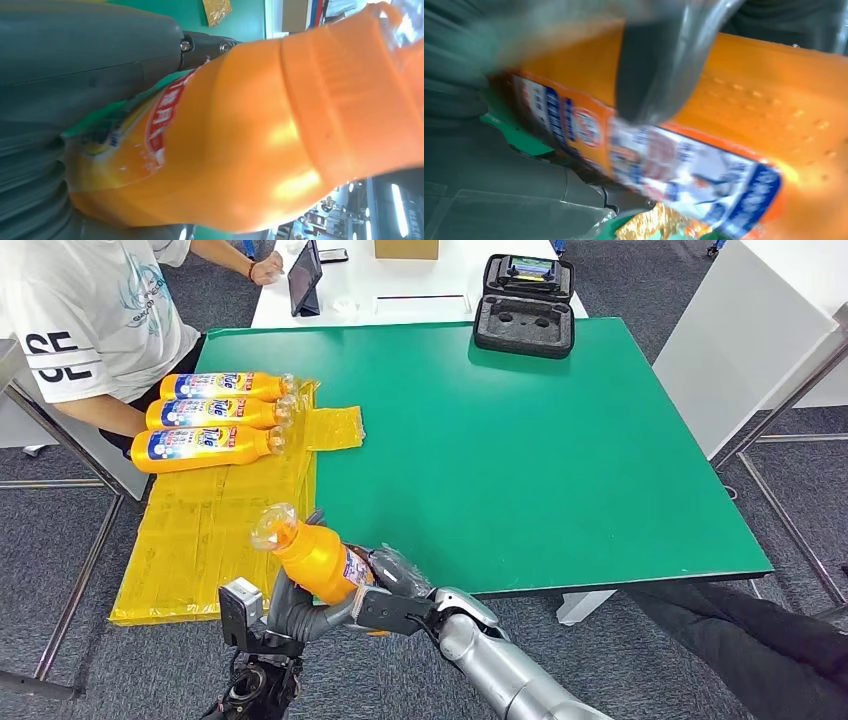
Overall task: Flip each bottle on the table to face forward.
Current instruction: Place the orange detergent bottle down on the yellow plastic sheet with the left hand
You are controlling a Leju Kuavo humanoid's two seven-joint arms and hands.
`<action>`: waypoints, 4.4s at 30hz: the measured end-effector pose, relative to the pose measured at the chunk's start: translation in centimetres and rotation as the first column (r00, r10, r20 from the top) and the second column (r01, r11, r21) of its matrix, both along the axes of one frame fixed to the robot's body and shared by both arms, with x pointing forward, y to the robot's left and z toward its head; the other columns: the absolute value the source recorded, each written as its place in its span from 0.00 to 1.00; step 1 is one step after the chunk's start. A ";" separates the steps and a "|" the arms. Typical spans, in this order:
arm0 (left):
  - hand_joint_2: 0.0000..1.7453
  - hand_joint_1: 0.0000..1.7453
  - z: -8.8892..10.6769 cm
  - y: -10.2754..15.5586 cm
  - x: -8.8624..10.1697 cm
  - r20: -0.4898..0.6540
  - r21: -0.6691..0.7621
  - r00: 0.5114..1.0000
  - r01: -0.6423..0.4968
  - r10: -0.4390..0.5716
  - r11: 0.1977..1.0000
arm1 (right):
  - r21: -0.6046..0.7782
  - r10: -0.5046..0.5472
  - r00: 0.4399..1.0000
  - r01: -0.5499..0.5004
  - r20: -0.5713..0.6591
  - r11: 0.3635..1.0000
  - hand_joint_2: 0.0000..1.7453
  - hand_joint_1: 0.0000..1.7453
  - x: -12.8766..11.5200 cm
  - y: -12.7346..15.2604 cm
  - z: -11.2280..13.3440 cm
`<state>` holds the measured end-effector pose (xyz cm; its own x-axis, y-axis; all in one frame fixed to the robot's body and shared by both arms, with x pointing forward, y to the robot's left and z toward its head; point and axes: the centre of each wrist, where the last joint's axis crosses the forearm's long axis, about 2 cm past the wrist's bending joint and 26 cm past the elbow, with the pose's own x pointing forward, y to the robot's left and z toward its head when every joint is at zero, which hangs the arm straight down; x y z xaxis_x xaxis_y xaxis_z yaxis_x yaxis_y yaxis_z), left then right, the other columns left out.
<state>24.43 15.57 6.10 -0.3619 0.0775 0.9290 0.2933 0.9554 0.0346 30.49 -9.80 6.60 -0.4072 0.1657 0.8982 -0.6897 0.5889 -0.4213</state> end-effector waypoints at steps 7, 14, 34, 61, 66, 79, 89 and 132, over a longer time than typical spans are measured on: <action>1.00 1.00 -0.2 0.0 -0.2 -0.021 -0.023 1.000 0.004 -0.005 1.000 | -0.040 0.012 1.000 -0.012 -0.007 0.999 1.00 1.00 0.2 0.1 -0.3; 1.00 1.00 -0.3 0.1 -0.3 -0.049 -0.043 0.999 0.002 -0.005 0.999 | -0.048 0.009 1.000 -0.009 -0.010 0.999 1.00 0.99 0.1 0.1 -0.5; 1.00 1.00 0.1 0.2 -0.4 -0.034 -0.041 0.999 -0.031 0.030 0.999 | -0.040 -0.049 0.999 0.049 -0.008 0.998 0.00 0.00 -0.4 0.6 -0.6; 1.00 1.00 4.3 5.7 3.8 0.136 -0.125 0.907 -0.383 0.398 0.915 | 0.184 -0.239 0.966 0.253 -0.094 0.950 0.00 0.00 -0.2 -0.2 0.1; 1.00 1.00 5.8 7.7 5.7 0.187 -0.131 0.855 -0.467 0.484 0.875 | 0.238 -0.281 0.953 0.301 -0.118 0.923 0.00 0.00 -0.3 -0.4 0.3; 1.00 1.00 7.8 10.0 8.2 0.331 -0.003 0.771 -0.575 0.543 0.818 | 0.327 -0.372 0.906 0.421 -0.203 0.846 0.00 0.00 -0.7 -1.5 0.3; 1.00 1.00 8.3 13.2 11.9 0.503 0.243 0.694 -0.686 0.515 0.686 | 0.328 -0.364 0.905 0.420 -0.222 0.846 0.00 0.00 -1.0 -1.3 0.3; 1.00 1.00 1.8 14.6 11.2 0.385 0.923 0.906 -0.378 -0.177 0.072 | 0.362 -0.333 0.896 0.426 -0.293 0.829 0.00 0.00 -1.1 -1.9 -0.5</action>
